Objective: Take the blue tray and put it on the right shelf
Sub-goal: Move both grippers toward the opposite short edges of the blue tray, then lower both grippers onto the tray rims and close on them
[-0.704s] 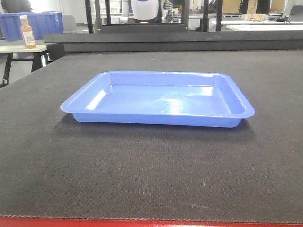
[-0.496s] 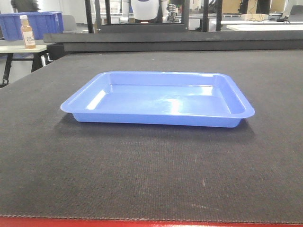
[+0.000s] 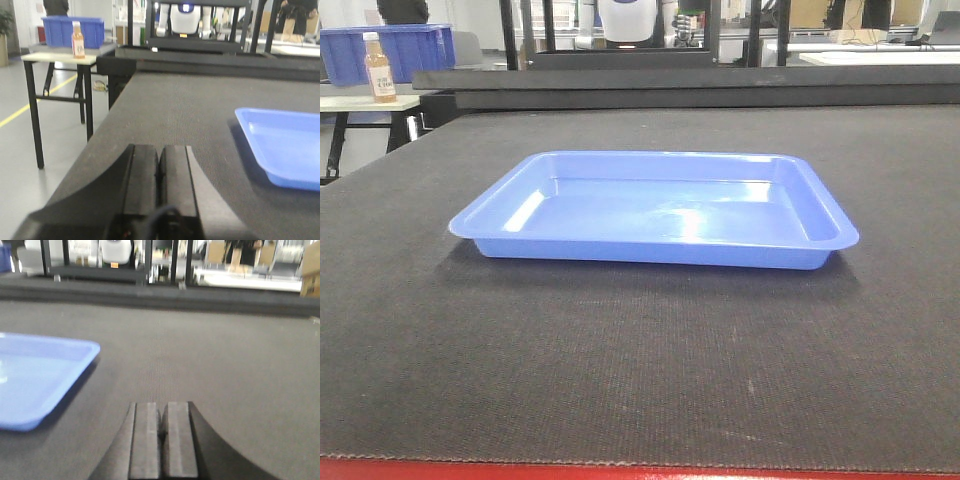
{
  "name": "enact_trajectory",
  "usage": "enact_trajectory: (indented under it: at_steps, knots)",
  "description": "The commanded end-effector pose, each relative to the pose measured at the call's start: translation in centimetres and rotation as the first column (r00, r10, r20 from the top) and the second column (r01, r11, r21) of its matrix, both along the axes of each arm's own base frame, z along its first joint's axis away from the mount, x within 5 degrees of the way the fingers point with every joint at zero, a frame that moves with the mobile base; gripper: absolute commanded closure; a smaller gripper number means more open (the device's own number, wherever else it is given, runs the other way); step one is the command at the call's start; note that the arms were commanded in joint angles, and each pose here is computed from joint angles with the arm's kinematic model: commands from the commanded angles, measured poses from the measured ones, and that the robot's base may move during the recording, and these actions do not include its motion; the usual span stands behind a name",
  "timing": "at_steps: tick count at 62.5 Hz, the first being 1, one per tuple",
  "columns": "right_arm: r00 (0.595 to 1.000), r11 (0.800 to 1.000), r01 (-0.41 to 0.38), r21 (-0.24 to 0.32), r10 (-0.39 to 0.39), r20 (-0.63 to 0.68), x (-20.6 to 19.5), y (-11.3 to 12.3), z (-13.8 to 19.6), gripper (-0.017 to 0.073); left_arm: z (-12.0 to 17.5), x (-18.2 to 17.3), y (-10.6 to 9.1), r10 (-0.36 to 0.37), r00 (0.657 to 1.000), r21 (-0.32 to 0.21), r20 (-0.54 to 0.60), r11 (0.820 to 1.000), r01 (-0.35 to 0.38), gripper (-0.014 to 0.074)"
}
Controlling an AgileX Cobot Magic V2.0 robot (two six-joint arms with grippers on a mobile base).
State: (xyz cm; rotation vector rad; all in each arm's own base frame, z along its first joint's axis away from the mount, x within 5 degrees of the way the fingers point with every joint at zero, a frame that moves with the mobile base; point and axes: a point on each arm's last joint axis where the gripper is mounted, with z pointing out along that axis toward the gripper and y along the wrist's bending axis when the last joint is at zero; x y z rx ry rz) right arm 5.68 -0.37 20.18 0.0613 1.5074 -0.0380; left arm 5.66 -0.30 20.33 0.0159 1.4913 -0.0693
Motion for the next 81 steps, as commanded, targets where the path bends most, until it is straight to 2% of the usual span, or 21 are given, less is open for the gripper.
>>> enact_trajectory:
  at_steps: [1,8,13,16,20,26,32,35,38,46,50,57,59,61,65,67,71,76,81]
  knots:
    - [0.983,1.0,0.019,-0.023,-0.015,0.184,-0.6,-0.1,2.3,0.0502,0.2,-0.1,0.1,0.01,0.996,-0.01,0.091,1.0,-0.009,0.0642]
    - [0.983,1.0,0.019,-0.023,-0.015,0.182,-0.5,-0.1,2.3,0.0502,0.7,-0.2,0.2,0.016,0.99,-0.023,0.14,1.0,-0.013,0.0642]
    - [0.981,1.0,0.019,-0.022,-0.015,0.194,-0.6,-0.1,2.6,0.0502,1.9,-0.4,0.3,0.03,0.977,-0.082,0.211,0.997,-0.013,0.0641]
    - [0.975,1.0,0.02,-0.022,-0.015,0.222,-0.8,-0.1,3.5,0.0502,3.0,-0.6,0.3,0.03,0.971,-0.085,0.236,0.996,-0.01,0.0641]
    - [0.961,0.999,0.021,-0.025,-0.013,0.278,-1.4,0.0,5.6,0.0502,5.2,-0.9,0.2,0.018,0.972,-0.067,0.236,0.998,-0.002,0.0641]
    - [0.942,0.999,0.02,-0.028,-0.009,0.335,-2.3,0.1,9.7,0.0501,9.8,-1.2,0.0,-0.008,0.976,0.007,0.219,1.0,0.006,0.064]
    - [0.937,0.999,0.018,-0.03,-0.006,0.349,-2.4,0.1,13.6,0.0489,14.3,-0.7,-0.2,-0.036,0.986,0.027,0.16,0.999,0.032,0.0636]
    - [0.942,0.999,0.017,-0.029,-0.006,0.336,-1.7,0.1,15.1,0.0446,16.1,0.0,-0.3,-0.049,0.992,0.029,0.118,0.999,0.046,0.0613]
    - [0.946,0.999,0.017,-0.029,-0.006,0.324,-0.8,0.0,16.7,0.0356,17.9,1.3,-0.6,-0.064,0.996,0.033,0.061,0.998,0.062,0.0552]
    - [0.968,1.0,0.015,-0.025,-0.008,0.25,2.3,-0.2,18.6,0.0137,19.8,4.9,-1.1,-0.081,0.994,0.035,-0.07,0.996,0.083,0.0361]
    - [0.983,1.0,0.012,-0.021,-0.008,0.184,4.6,-0.4,19.1,0.004,20.2,7.0,-1.5,-0.096,0.988,-0.003,-0.12,0.995,0.096,0.0269]
    - [0.998,1.0,-0.002,-0.012,0.003,0.057,7.4,-0.5,20.4,-0.0058,20.9,9.8,-2.1,-0.133,0.965,-0.067,-0.225,0.99,0.12,0.0155]
    - [1.0,1.0,-0.018,0.001,0.018,0.008,8.2,-0.3,20.8,-0.0064,21.1,10.5,-2.4,-0.144,0.951,-0.061,-0.274,0.989,0.133,0.0136]
    - [0.999,0.999,-0.033,0.015,0.033,-0.041,8.9,-0.2,20.8,-0.0064,21.2,11.0,-2.7,-0.159,0.933,-0.033,-0.321,0.987,0.157,0.0129]
    - [0.986,0.993,-0.097,0.061,0.104,-0.128,10.3,0.7,21.7,-0.0064,21.9,12.1,-3.6,-0.209,0.906,0.06,-0.368,0.967,0.247,0.0129]
    - [0.976,0.988,-0.138,0.077,0.148,-0.159,11.0,1.4,22.2,-0.0064,22.2,12.6,-4.2,-0.239,0.897,0.077,-0.372,0.955,0.287,0.0129]
    - [0.935,0.969,-0.229,0.094,0.245,-0.256,12.7,3.2,22.4,-0.0064,22.8,13.8,-5.7,-0.321,0.871,0.048,-0.373,0.93,0.364,0.0129]
    - [0.873,0.939,-0.328,0.102,0.343,-0.347,14.5,5.6,22.8,-0.0064,23.2,15.4,-7.5,-0.381,0.831,0.032,-0.405,0.903,0.429,0.0129]
    - [0.802,0.915,-0.386,0.12,0.397,-0.447,16.7,7.7,22.6,-0.0064,23.1,17.1,-9.2,-0.422,0.776,0.01,-0.469,0.875,0.483,0.0129]
